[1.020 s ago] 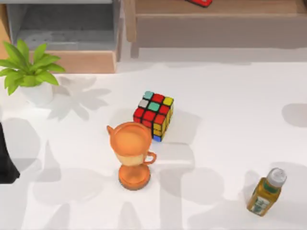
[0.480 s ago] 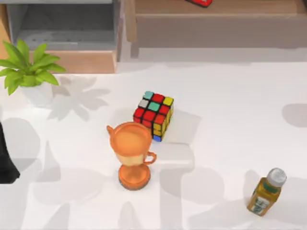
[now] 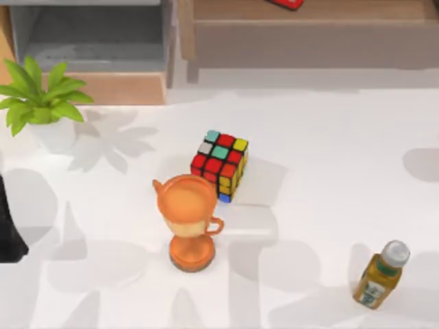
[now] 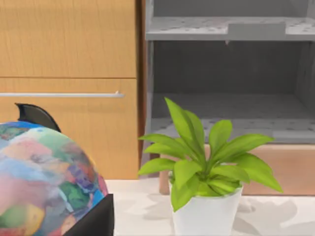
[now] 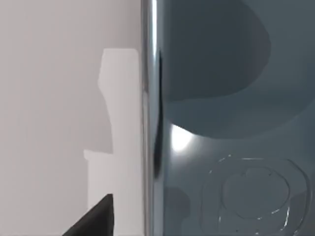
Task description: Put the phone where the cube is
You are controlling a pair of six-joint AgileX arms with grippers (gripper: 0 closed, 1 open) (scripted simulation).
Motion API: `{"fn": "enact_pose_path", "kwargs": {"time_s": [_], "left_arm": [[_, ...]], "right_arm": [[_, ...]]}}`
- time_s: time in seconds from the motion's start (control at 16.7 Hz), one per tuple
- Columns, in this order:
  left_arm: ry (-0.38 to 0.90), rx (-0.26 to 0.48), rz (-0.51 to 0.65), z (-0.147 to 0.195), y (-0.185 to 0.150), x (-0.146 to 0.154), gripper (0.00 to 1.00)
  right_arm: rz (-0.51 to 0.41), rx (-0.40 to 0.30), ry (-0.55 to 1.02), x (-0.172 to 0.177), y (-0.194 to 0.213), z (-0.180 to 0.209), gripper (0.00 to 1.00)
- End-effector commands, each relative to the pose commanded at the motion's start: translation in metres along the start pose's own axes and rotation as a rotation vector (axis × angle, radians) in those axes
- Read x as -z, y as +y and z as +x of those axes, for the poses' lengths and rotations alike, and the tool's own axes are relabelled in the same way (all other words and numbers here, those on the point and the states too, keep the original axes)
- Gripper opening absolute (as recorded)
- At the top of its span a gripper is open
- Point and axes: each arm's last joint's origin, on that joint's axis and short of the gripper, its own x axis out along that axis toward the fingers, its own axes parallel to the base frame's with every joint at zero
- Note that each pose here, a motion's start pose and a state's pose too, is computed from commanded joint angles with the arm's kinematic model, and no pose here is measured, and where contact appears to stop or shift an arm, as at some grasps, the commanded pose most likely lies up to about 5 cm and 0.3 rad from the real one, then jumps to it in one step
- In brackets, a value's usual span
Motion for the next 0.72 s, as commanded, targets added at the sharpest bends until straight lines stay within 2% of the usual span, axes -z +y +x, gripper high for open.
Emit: {"fn": "enact_pose_path", "kwargs": {"time_s": [0.24,0.48,0.72], "left_arm": [[0.000,0.000,0.000,0.000,0.000,0.000,1.00],[0.000,0.000,0.000,0.000,0.000,0.000,1.00],[0.000,0.000,0.000,0.000,0.000,0.000,1.00]], "right_arm": [[0.000,0.001,-0.003,0.000,-0.001,0.027,1.00],[0.000,0.000,-0.001,0.000,-0.001,0.029,1.00],[0.000,0.000,-0.001,0.000,-0.001,0.029,0.70]]}}
